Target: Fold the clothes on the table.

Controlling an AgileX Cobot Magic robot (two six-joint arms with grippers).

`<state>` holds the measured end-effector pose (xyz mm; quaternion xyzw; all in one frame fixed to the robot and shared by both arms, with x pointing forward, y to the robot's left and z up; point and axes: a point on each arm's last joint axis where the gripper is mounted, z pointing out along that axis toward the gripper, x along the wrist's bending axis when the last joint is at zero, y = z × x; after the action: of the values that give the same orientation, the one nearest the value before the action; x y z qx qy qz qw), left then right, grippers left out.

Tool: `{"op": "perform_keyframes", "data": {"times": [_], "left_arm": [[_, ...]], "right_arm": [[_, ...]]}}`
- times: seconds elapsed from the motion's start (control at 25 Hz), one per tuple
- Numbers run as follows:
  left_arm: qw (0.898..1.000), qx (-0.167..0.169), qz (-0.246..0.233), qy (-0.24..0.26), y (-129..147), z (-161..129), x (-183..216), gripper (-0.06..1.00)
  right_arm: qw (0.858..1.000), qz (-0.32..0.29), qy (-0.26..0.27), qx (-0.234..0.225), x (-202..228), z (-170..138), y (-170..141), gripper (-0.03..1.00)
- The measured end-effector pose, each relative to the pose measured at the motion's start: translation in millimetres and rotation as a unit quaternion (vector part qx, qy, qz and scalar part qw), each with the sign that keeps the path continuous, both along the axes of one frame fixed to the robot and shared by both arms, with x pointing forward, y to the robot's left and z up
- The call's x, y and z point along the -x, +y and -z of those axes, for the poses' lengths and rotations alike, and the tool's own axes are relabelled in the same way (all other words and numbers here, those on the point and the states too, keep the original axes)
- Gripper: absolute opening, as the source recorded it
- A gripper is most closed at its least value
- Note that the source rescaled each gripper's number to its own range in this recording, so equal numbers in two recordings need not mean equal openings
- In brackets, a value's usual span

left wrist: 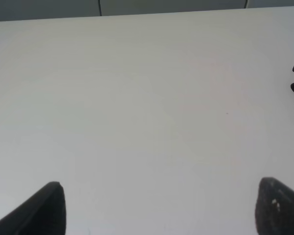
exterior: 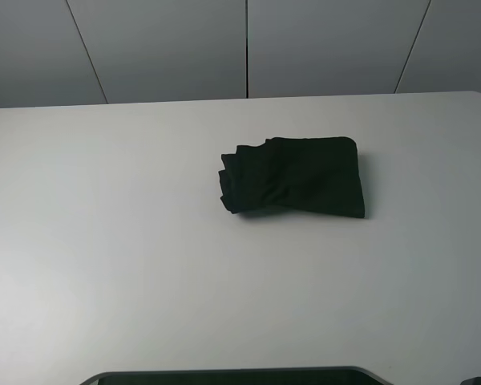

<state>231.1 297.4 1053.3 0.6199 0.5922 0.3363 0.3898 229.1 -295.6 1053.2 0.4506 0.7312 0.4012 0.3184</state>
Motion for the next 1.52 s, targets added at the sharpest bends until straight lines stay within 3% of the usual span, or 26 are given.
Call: {"op": "perform_keyframes", "data": {"times": [0.4, 0.76, 1.36, 1.52], "left_arm": [[1.0, -0.002, 0.001, 0.0, 0.0, 0.0, 0.0, 1.0], [1.0, -0.004, 0.002, 0.0, 0.0, 0.0, 0.0, 1.0], [1.0, -0.004, 0.002, 0.0, 0.0, 0.0, 0.0, 1.0], [1.0, -0.004, 0.002, 0.0, 0.0, 0.0, 0.0, 1.0]], "right_arm": [[1.0, 0.02, 0.0, -0.001, 0.0, 0.0, 0.3, 1.0], [0.98, 0.199, 0.0, -0.001, -2.3, 0.0, 3.4, 1.0], [0.979, 0.206, 0.0, -0.001, -2.4, 0.0, 3.5, 1.0], [0.983, 0.181, 0.0, -0.001, -2.1, 0.0, 3.1, 1.0]]}}
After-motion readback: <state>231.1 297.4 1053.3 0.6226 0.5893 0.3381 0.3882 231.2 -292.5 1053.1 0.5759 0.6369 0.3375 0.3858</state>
